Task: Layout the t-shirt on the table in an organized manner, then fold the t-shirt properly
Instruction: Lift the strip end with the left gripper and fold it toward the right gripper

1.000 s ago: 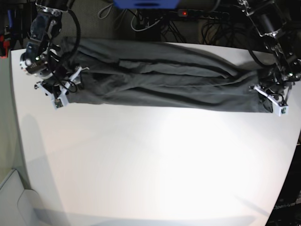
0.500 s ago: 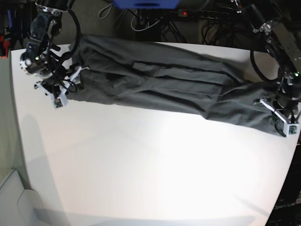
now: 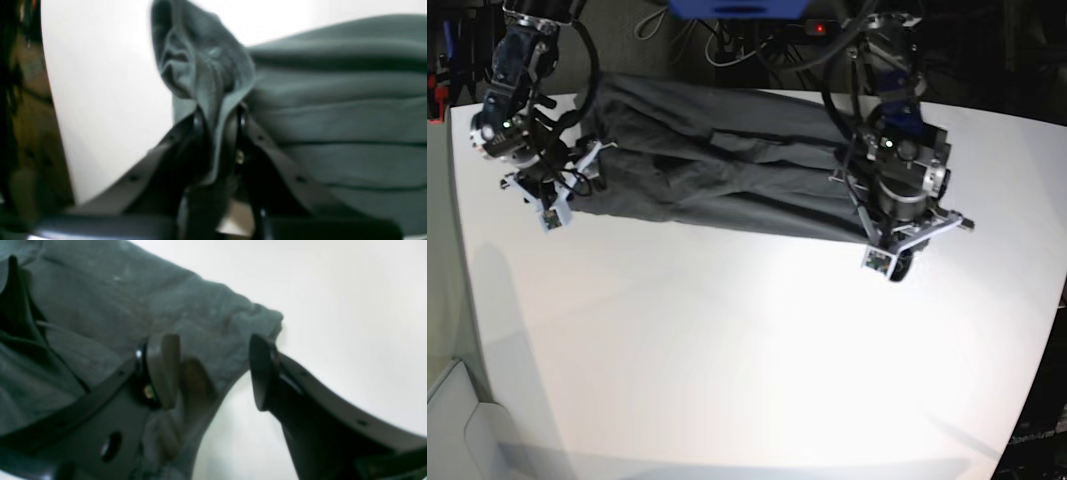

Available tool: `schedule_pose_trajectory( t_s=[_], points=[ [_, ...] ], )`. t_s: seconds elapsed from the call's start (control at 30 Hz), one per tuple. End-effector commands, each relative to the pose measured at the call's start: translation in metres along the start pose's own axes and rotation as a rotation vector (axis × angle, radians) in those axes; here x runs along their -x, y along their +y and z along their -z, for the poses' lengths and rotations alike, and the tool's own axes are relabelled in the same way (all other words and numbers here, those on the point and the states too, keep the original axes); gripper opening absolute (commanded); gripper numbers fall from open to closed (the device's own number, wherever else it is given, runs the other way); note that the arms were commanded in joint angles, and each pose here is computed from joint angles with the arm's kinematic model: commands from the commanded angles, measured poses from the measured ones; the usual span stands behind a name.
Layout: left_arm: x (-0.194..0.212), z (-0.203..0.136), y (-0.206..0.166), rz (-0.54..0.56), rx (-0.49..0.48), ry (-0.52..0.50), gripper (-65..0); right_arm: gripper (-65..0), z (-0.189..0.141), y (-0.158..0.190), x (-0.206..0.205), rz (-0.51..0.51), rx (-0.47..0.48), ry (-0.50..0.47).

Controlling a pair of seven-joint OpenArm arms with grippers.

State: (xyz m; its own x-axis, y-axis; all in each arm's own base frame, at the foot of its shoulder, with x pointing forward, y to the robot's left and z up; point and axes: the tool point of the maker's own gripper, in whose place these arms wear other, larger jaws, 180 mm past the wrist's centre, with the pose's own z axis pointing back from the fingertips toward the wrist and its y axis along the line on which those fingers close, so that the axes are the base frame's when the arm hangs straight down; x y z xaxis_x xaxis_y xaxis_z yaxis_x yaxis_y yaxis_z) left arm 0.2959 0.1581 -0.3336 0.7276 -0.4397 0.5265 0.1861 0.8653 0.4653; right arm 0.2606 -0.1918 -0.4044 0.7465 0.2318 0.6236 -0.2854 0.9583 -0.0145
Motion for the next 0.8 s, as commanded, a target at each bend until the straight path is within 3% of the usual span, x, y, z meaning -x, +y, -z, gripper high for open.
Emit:
schedule_pose_trajectory(
  t_s=[0.0,0.17,0.27,0.77],
  points=[
    [-0.008,-0.003,0.0,0.006,-0.015,-0.026,-64.7,-31.0,-0.003,-0.004,-0.013,-0.008,0.008,-0.043],
    [-0.019,-0.013,-0.033,-0.088,0.009,-0.072,-64.6,-31.0,-0.004,-0.004,-0.012,-0.005,0.01,-0.042],
    [-0.026,-0.019,-0.053,-0.063,0.054,-0.098,-64.6,-31.0,-0.004,-0.004,-0.012,-0.005,0.01,-0.042],
    [-0.012,-0.012,-0.075,-0.028,0.103,-0.05,-64.6,-31.0,-0.004,-0.004,-0.012,-0.005,0.01,-0.04]
  ],
)
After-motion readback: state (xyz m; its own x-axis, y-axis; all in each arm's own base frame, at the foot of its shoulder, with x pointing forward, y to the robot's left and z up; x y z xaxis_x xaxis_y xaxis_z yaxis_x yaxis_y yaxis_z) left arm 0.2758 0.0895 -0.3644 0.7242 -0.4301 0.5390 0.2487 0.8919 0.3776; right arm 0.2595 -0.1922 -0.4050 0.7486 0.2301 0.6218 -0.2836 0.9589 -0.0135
